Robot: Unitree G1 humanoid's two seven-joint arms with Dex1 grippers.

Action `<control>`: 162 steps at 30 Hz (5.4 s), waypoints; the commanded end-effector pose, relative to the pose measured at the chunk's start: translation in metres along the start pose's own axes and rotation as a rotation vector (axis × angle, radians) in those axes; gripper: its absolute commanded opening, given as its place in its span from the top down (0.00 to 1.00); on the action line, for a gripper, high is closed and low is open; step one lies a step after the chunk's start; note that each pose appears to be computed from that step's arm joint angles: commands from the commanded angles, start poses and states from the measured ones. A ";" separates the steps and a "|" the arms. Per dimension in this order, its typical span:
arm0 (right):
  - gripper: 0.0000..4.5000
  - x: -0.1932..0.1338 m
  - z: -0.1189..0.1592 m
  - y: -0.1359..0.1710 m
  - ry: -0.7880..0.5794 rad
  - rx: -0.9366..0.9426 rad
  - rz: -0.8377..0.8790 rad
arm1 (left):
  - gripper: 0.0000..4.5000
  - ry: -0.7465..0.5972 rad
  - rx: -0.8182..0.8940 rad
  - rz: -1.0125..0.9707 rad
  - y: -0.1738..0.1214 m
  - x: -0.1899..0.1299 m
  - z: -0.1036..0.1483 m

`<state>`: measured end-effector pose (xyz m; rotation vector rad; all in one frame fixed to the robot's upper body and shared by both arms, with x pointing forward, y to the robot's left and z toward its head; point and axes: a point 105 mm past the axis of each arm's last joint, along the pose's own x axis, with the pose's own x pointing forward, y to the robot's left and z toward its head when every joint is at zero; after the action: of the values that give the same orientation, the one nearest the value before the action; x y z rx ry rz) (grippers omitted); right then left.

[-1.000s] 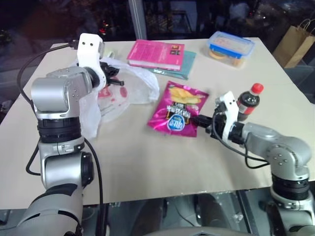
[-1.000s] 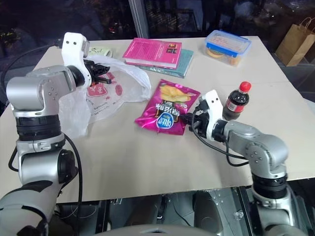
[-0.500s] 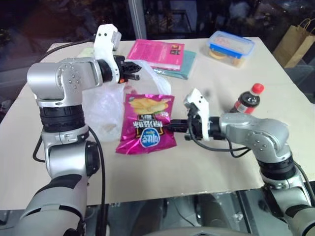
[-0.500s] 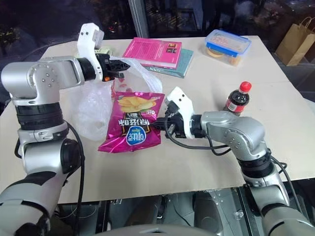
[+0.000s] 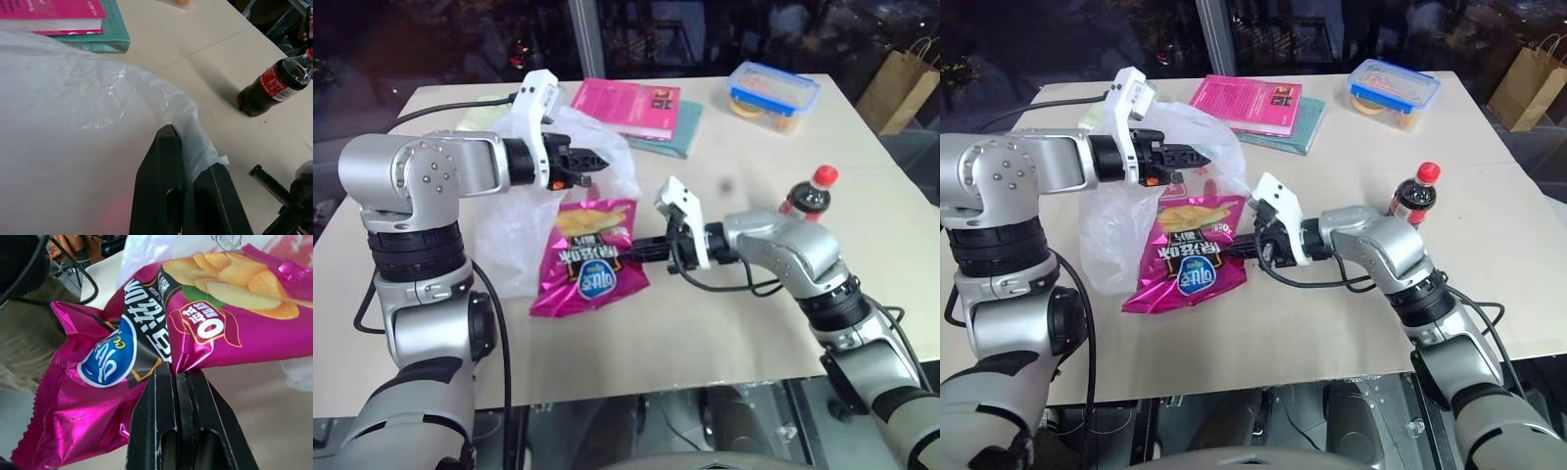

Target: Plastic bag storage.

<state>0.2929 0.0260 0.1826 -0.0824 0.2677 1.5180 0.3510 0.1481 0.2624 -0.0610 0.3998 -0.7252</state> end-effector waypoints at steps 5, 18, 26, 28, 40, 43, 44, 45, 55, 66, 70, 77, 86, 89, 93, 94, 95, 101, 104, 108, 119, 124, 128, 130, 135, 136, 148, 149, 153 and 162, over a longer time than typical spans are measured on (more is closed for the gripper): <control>1.00 0.005 0.010 0.018 0.019 -0.134 0.114 | 1.00 -0.096 0.037 0.115 0.013 -0.007 0.018; 1.00 0.012 0.005 -0.013 0.052 -0.179 -0.001 | 1.00 -0.049 0.044 -0.002 -0.012 -0.006 0.005; 1.00 0.000 0.016 -0.057 -0.076 -0.043 -0.214 | 1.00 0.024 0.041 -0.025 -0.017 -0.016 -0.016; 1.00 -0.007 0.016 -0.059 -0.083 -0.026 -0.236 | 1.00 0.022 0.029 -0.016 -0.016 -0.015 -0.017; 1.00 0.029 0.027 -0.088 -0.213 0.174 -0.586 | 1.00 -0.028 -0.064 -0.111 -0.035 0.013 -0.014; 1.00 0.056 0.035 -0.098 -0.316 0.234 -0.667 | 1.00 -0.055 -0.119 -0.129 -0.038 0.019 -0.014; 1.00 0.064 0.033 -0.098 -0.312 0.243 -0.666 | 1.00 -0.060 -0.133 -0.132 -0.039 0.020 -0.015; 0.94 0.070 0.032 -0.097 -0.308 0.226 -0.653 | 1.00 -0.075 -0.156 -0.134 -0.039 0.022 -0.014; 0.28 -0.001 0.041 -0.053 -0.298 -0.049 -0.496 | 1.00 -0.234 -0.383 -0.010 -0.003 0.022 0.005; 0.01 -0.089 0.032 -0.013 -0.184 -0.282 -0.807 | 1.00 -0.315 -0.273 -0.034 -0.010 0.029 0.035; 0.01 -0.145 0.028 -0.008 -0.097 -0.402 -1.126 | 1.00 -0.323 -0.256 -0.063 -0.013 0.030 0.043; 0.01 -0.211 0.032 0.000 -0.145 -0.387 -1.526 | 1.00 -0.293 -0.256 -0.074 -0.010 0.042 0.039; 0.01 -0.222 0.006 -0.017 -0.203 -0.183 -1.625 | 1.00 -0.292 -0.246 -0.085 -0.011 0.045 0.040; 0.01 -0.226 -0.010 -0.027 -0.189 -0.118 -1.651 | 1.00 -0.289 -0.247 -0.087 -0.011 0.043 0.038; 0.01 -0.230 -0.032 -0.042 -0.181 -0.024 -1.665 | 1.00 -0.287 -0.250 -0.087 -0.012 0.042 0.036; 0.01 -0.231 -0.037 -0.046 -0.180 -0.005 -1.668 | 1.00 -0.287 -0.249 -0.086 -0.013 0.042 0.035; 0.01 -0.231 -0.042 -0.051 -0.180 0.019 -1.665 | 1.00 -0.286 -0.247 -0.084 -0.013 0.042 0.035; 0.20 -0.230 -0.067 -0.075 -0.177 0.068 -1.632 | 1.00 -0.294 -0.238 -0.094 -0.018 0.042 0.037; 0.31 -0.231 -0.063 -0.078 -0.193 0.044 -1.616 | 1.00 -0.302 -0.237 -0.098 -0.020 0.042 0.039; 0.31 -0.233 -0.054 -0.074 -0.211 -0.005 -1.596 | 1.00 -0.309 -0.237 -0.100 -0.020 0.041 0.042; 0.31 -0.076 0.014 -0.001 -0.324 -0.006 -0.700 | 1.00 -0.308 -0.226 -0.121 -0.017 0.032 0.056; 0.31 -0.019 0.010 -0.027 -0.209 0.016 -0.596 | 1.00 -0.279 -0.176 -0.151 -0.020 0.018 0.052; 0.31 -0.001 0.015 -0.043 -0.222 0.050 -0.579 | 1.00 -0.235 -0.083 -0.136 -0.023 0.004 0.040; 0.31 -0.006 0.022 -0.038 -0.286 0.084 -0.550 | 1.00 -0.194 0.018 -0.143 -0.026 -0.007 0.028; 0.31 -0.024 0.020 -0.027 -0.324 0.105 -0.554 | 0.73 -0.060 0.318 -0.171 -0.037 -0.022 -0.010; 0.31 -0.033 0.017 -0.024 -0.330 0.115 -0.573 | 0.63 -0.038 0.390 -0.160 -0.038 -0.023 -0.018; 0.31 -0.105 0.004 -0.001 -0.353 0.142 -0.845 | 0.00 0.166 0.930 0.070 -0.004 0.019 -0.069; 0.31 -0.106 0.004 -0.001 -0.352 0.144 -0.854 | 0.00 0.176 0.956 0.082 -0.001 0.022 -0.070; 0.31 -0.107 0.002 0.000 -0.350 0.154 -0.875 | 0.00 0.206 1.059 0.126 0.007 0.038 -0.077; 0.31 -0.107 0.001 -0.001 -0.340 0.151 -0.882 | 0.47 0.156 1.107 0.212 0.020 0.060 -0.075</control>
<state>0.2980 -0.0807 0.1888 0.1716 0.1375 0.5919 0.3709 0.1289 0.1505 1.0421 0.1809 -0.7069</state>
